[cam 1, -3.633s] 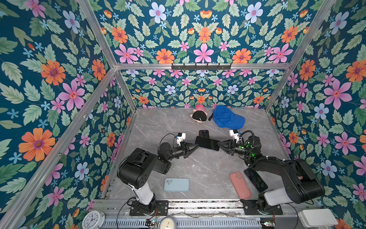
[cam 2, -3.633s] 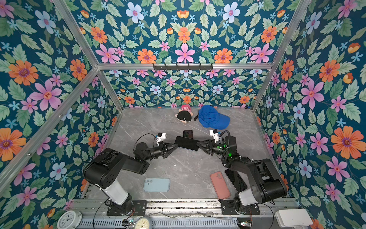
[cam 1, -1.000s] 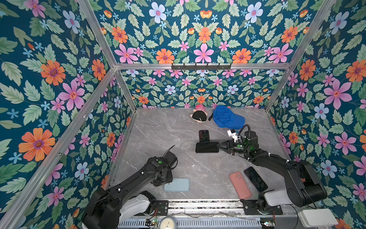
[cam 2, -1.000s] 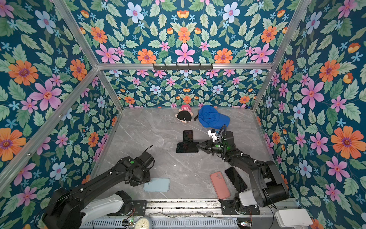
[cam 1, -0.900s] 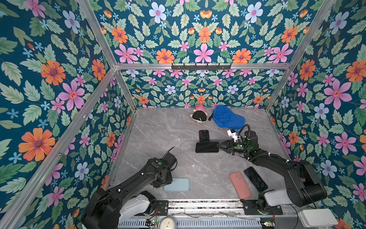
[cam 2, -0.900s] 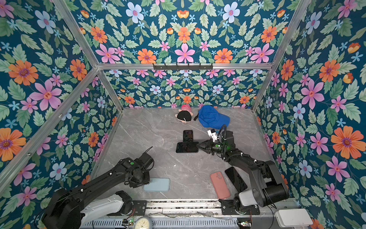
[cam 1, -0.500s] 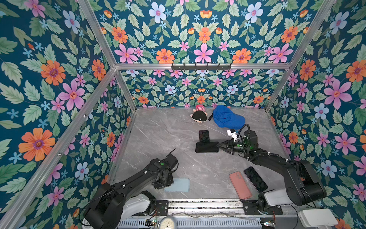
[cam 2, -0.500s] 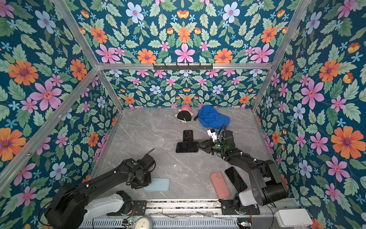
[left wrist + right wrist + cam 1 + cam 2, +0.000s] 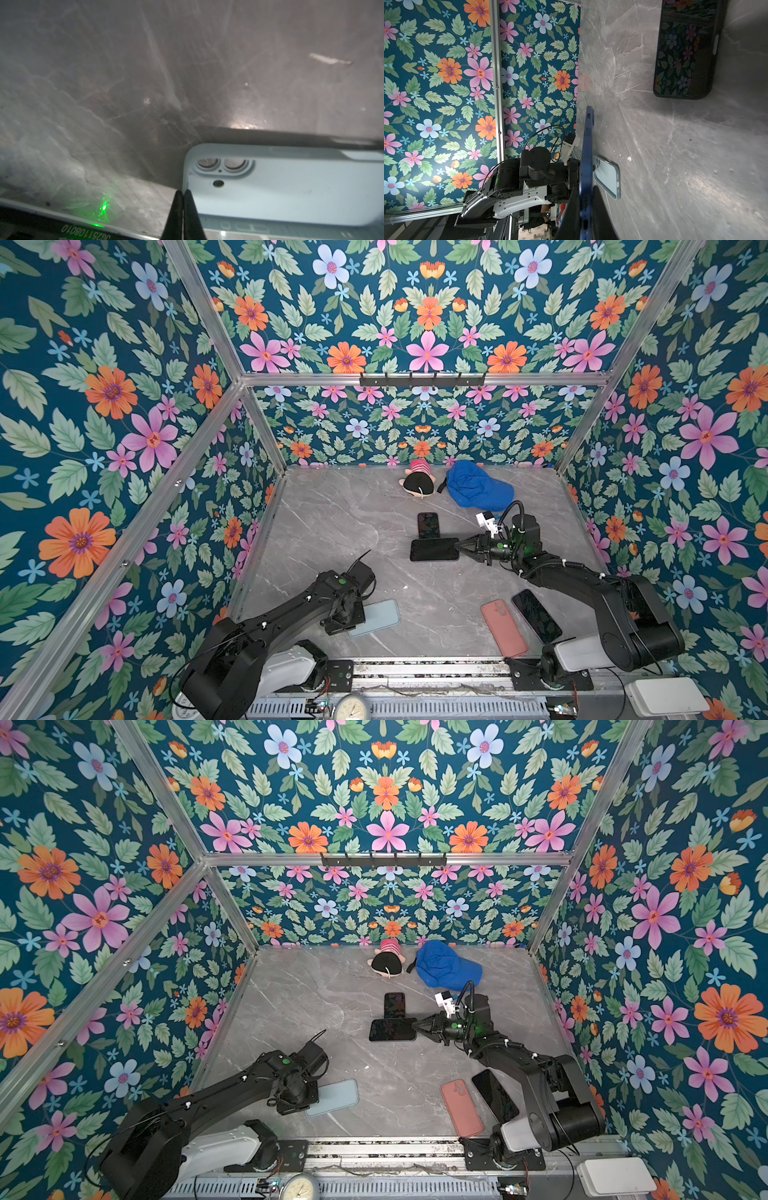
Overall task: Put the phone into the phone case
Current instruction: 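Grasp the light blue case edge with the left gripper and drag it under the phone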
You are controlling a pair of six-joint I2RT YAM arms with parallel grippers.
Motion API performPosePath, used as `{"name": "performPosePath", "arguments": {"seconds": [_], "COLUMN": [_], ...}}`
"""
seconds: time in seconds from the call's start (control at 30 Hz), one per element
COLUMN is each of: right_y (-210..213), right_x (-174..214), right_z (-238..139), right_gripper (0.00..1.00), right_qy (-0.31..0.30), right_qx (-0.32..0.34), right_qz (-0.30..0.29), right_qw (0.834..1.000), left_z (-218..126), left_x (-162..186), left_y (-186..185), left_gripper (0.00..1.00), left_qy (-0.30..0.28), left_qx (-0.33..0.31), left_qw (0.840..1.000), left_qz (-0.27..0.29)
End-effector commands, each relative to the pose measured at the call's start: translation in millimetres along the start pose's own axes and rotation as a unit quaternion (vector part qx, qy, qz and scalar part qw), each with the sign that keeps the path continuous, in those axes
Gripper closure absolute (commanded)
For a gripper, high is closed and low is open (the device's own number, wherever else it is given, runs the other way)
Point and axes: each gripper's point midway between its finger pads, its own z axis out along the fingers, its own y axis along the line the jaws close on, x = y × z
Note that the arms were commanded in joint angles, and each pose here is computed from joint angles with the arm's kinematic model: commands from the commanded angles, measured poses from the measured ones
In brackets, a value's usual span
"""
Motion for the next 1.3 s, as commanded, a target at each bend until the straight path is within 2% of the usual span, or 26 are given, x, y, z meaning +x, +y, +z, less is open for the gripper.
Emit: {"name": "performPosePath", "arguments": {"seconds": [0.0, 0.3, 0.43, 0.63, 0.8, 1.27], "right_y": [5.8, 3.5, 3.2, 1.3, 6.4, 12.8], "right_x": [-1.0, 6.7, 11.6, 18.3, 22.8, 28.2], "right_z": [0.0, -2.4, -3.8, -5.8, -10.2, -27.1], "right_gripper": [1.00, 1.00, 1.00, 1.00, 1.00, 1.00], "right_qy": [-0.001, 0.006, 0.014, 0.022, 0.021, 0.010], "right_qx": [-0.012, -0.012, -0.008, -0.005, -0.002, 0.015], "right_qz": [-0.014, -0.012, -0.017, -0.016, -0.023, -0.037], "right_qw": [1.000, 1.000, 1.000, 1.000, 1.000, 0.999], "left_z": [-1.7, -12.1, -8.9, -28.5, -24.3, -22.3], "left_x": [-2.3, -23.7, -19.8, -44.1, -55.5, -96.1], "left_y": [0.4, -19.2, -25.3, -56.5, -72.0, -139.1], "left_gripper": [0.95, 0.96, 0.98, 0.96, 0.97, 0.98], "left_qy": [-0.005, -0.022, 0.001, -0.045, -0.038, -0.055], "left_qx": [-0.003, 0.002, 0.017, 0.073, 0.066, 0.098], "left_qw": [1.000, 0.999, 0.999, 0.995, 0.994, 0.979], "left_qz": [0.007, 0.036, 0.037, 0.049, 0.083, 0.169]}}
